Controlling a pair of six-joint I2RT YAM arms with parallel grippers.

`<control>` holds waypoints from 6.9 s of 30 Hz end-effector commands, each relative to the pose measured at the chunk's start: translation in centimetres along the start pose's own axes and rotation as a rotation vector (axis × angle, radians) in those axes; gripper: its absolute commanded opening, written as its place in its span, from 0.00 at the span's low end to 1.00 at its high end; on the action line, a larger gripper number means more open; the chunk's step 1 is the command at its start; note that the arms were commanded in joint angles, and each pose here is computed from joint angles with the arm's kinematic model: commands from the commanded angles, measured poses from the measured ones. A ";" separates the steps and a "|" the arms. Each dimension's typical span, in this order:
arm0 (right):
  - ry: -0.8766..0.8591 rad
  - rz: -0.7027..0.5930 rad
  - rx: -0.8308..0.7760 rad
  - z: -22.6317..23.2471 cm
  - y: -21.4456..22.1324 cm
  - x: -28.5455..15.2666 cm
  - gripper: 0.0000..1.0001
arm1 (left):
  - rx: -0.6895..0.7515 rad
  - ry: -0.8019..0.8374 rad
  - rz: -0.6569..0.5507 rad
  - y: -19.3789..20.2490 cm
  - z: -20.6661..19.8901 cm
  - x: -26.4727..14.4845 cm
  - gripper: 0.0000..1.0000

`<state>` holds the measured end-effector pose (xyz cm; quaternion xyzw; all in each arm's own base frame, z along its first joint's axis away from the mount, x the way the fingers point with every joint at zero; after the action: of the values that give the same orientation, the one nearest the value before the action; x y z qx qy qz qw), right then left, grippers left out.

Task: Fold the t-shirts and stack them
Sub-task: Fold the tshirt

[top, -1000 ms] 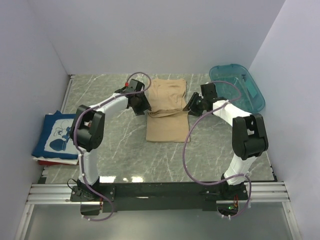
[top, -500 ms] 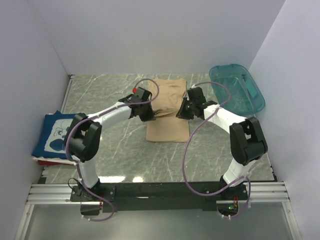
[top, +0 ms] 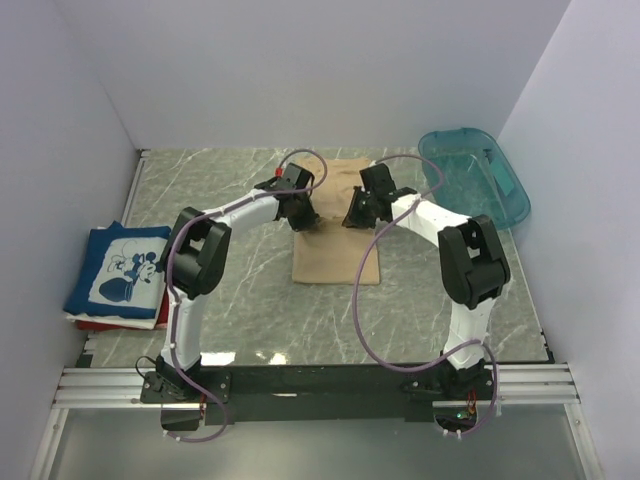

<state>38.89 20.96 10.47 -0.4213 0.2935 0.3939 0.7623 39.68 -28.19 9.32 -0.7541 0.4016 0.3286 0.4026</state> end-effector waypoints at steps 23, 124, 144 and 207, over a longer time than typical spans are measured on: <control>0.089 -0.004 0.058 -3.5 -3.4 3.1 0.21 | -0.037 -0.013 -0.007 -5.0 3.1 2.1 0.02; 0.101 0.029 0.068 -10.9 11.2 -8.1 0.43 | -0.002 0.108 0.071 11.5 9.8 -8.7 0.50; 0.056 0.059 0.103 -10.8 12.0 -6.3 0.37 | -0.019 0.027 0.118 12.4 10.4 -4.8 0.30; -0.209 -0.113 -0.098 -2.1 11.8 -20.3 0.00 | 0.124 0.153 -0.100 10.4 5.1 -19.3 0.01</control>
<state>15.58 15.45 18.42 -0.4154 0.2059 0.4244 0.7778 18.85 -20.26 17.12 -0.7682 0.4043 0.2634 0.4209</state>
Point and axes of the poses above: each gripper's point midway between its finger pads, its own x axis out along the fingers, its own z axis along the line the jaws close on, y = z × x, the point moved 5 cm from there along -x, back along the fingers, and after that the axes turned 2 degrees about x, right-handed, at the moved point
